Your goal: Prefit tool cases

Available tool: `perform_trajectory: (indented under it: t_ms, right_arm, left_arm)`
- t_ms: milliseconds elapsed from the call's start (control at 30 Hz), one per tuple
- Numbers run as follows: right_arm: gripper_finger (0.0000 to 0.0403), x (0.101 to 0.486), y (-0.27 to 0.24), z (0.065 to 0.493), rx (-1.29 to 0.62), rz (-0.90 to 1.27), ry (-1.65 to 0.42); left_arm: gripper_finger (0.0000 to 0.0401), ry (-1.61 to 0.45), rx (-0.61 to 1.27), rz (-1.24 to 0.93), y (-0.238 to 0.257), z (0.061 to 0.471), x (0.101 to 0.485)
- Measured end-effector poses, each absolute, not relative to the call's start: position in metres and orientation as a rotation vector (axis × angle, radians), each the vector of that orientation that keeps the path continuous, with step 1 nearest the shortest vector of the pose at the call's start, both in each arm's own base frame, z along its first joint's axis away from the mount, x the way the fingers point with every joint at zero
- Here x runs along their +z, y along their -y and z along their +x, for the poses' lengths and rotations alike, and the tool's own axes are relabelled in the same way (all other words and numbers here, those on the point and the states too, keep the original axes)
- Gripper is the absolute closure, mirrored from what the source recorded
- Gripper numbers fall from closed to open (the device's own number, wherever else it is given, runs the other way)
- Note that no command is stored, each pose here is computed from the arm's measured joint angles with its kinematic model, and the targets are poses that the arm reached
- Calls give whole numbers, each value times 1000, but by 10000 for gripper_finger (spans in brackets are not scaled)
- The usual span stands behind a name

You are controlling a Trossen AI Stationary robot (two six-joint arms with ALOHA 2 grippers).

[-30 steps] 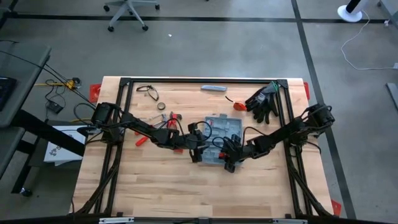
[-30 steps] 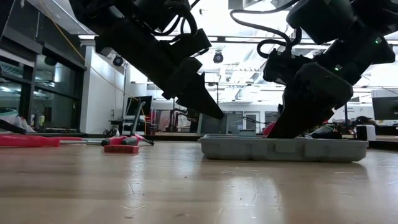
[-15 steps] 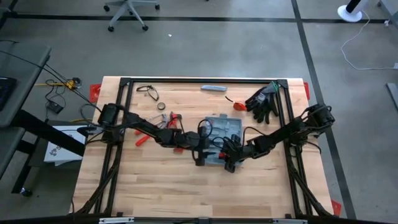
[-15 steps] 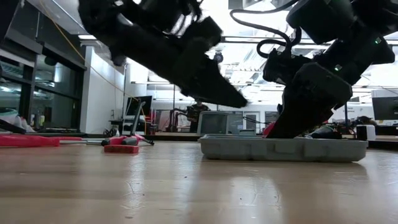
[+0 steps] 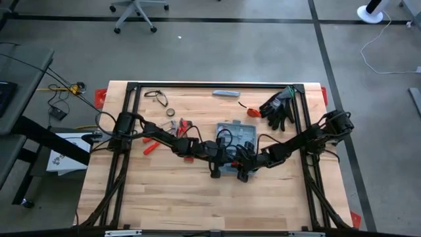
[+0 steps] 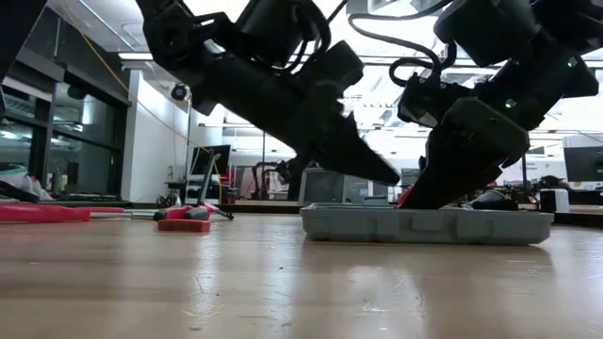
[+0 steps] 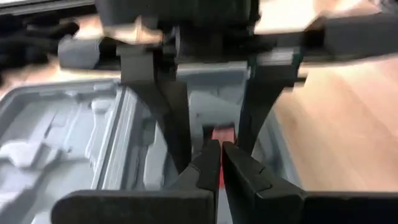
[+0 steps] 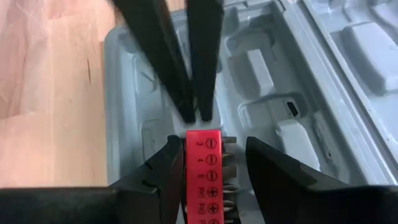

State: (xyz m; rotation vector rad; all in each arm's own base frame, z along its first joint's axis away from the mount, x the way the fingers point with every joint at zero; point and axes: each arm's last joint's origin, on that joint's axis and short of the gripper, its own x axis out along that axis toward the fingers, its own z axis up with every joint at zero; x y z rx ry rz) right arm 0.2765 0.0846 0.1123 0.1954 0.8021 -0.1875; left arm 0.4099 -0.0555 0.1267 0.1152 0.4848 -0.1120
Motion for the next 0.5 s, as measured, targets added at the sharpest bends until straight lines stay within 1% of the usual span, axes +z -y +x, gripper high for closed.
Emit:
perform_trajectory:
  t_ms: [233, 500]
  right_arm:
    - [240, 112, -85, 277, -186, 192, -802]
    - [240, 112, -85, 276, -179, 191, -810]
  left_arm:
    - [400, -492, -138, 116, 53, 410, 124]
    - [401, -536, -158, 90, 50, 415, 104]
